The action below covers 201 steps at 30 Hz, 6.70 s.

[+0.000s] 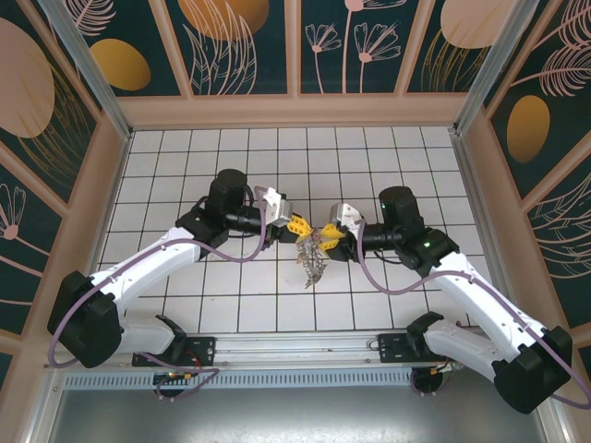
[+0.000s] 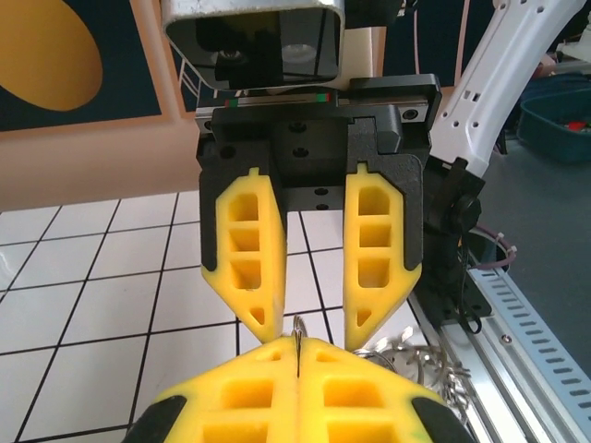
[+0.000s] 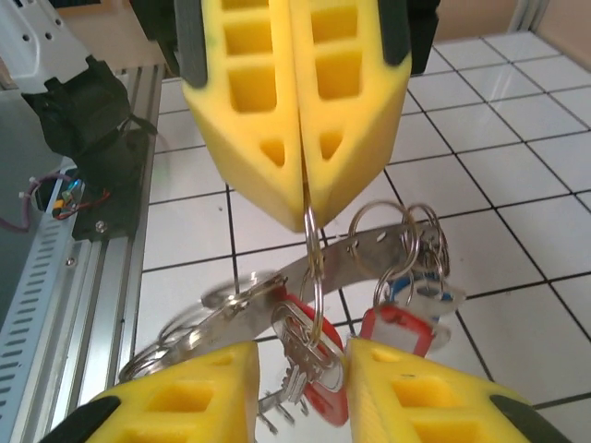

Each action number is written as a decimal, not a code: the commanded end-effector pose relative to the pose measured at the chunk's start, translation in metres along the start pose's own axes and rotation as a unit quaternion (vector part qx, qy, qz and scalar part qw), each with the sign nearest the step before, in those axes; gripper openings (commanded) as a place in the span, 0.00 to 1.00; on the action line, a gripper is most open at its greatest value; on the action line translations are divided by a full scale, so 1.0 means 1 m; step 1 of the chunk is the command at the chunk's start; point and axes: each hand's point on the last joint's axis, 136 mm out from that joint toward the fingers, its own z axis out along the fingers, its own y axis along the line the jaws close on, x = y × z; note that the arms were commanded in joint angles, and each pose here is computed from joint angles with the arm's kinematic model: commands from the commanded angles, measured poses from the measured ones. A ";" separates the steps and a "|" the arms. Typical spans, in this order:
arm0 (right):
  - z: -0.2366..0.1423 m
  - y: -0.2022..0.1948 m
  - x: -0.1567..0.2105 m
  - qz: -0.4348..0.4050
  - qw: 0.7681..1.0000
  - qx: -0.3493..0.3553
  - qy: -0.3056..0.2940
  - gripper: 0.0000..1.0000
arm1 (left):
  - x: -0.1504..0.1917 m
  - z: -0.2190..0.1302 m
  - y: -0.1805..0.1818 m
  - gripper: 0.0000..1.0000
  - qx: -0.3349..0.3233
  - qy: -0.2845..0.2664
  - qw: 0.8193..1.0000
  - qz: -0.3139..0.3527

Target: Put the keys on the keyring

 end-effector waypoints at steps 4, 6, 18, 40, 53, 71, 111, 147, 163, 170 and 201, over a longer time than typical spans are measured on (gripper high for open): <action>-0.006 -0.005 -0.026 -0.047 0.998 0.008 -0.029 0.33 | -0.021 -0.002 -0.004 0.00 0.018 -0.038 0.999 0.030; -0.005 -0.004 -0.028 -0.048 0.998 0.002 -0.034 0.32 | -0.022 -0.002 -0.004 0.00 0.018 -0.041 0.999 0.031; 0.000 -0.010 -0.039 -0.057 0.997 -0.002 -0.056 0.26 | -0.018 0.000 -0.005 0.00 0.020 -0.051 0.998 0.019; 0.006 0.001 -0.041 -0.068 0.995 -0.016 -0.067 0.16 | -0.002 0.000 -0.005 0.00 0.004 -0.049 0.999 -0.008; 0.010 -0.001 -0.029 -0.056 0.997 -0.014 -0.053 0.23 | -0.009 -0.001 -0.005 0.00 0.004 -0.060 0.998 -0.001; 0.015 0.002 -0.023 -0.039 0.997 -0.037 -0.049 0.00 | -0.013 -0.003 -0.006 0.00 0.002 -0.066 0.998 0.006; 0.016 -0.005 -0.014 -0.055 0.998 -0.020 0.011 0.00 | 0.027 -0.010 -0.001 0.31 -0.018 0.100 0.995 0.026; 0.005 -0.001 -0.013 -0.052 0.999 -0.002 -0.010 0.21 | -0.035 0.002 -0.010 0.00 0.043 -0.043 0.998 0.008; -0.004 0.005 -0.026 -0.058 0.997 -0.011 -0.043 0.13 | -0.033 -0.001 -0.015 0.00 0.032 -0.105 0.994 -0.003; 0.001 0.003 -0.031 -0.057 0.997 -0.022 -0.055 0.16 | -0.033 -0.002 -0.018 0.00 0.033 -0.119 0.992 0.005; -0.003 0.007 -0.049 -0.077 0.993 -0.032 -0.086 0.01 | -0.006 0.006 -0.014 0.00 0.015 -0.111 0.993 -0.035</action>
